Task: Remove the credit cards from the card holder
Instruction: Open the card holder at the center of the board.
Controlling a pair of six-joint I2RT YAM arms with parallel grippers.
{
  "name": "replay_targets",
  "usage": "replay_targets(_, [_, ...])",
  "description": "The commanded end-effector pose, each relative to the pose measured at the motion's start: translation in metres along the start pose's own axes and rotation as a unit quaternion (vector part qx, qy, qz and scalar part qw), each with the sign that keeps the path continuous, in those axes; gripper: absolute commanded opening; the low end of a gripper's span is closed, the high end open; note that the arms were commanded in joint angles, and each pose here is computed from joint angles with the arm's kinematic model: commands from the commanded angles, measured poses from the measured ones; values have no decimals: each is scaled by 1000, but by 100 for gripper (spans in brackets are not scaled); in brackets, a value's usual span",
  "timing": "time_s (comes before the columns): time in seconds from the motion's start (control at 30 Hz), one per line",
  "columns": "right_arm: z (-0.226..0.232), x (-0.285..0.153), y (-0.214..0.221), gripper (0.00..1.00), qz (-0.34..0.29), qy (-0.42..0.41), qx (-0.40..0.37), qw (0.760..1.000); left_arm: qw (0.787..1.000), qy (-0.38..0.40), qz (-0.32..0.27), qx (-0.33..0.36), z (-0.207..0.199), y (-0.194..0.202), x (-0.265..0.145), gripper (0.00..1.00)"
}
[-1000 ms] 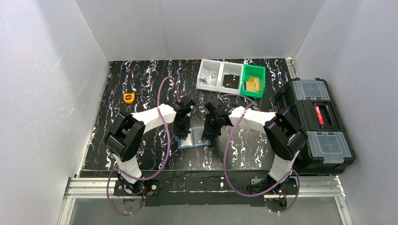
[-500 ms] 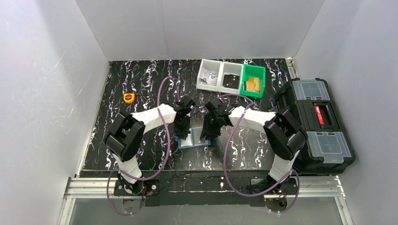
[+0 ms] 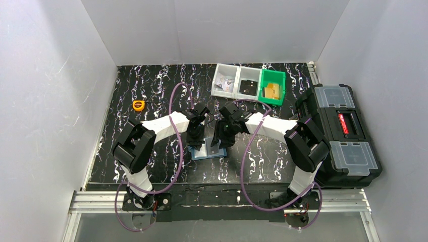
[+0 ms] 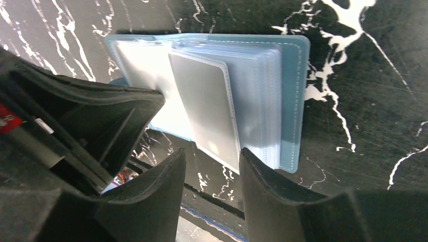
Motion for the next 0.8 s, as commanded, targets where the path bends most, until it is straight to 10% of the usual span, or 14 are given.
replay_targets(0.0, [23, -8, -9, 52, -4, -33, -14, 999, 1000, -13, 28, 5, 8, 13, 9, 1])
replay_targets(0.77, [59, -17, -13, 70, 9, -101, 1, 995, 1000, 16, -4, 13, 4, 7, -18, 6])
Point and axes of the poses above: each gripper's point midway between its finger pads, its own x axis out along the fingers, its own z axis along the line the jaws close on, y = z × x, the point moved 1 cm from there along -x, back along the fingers, and after that the axes turned 11 degrees about -x, right-handed, at the moved point
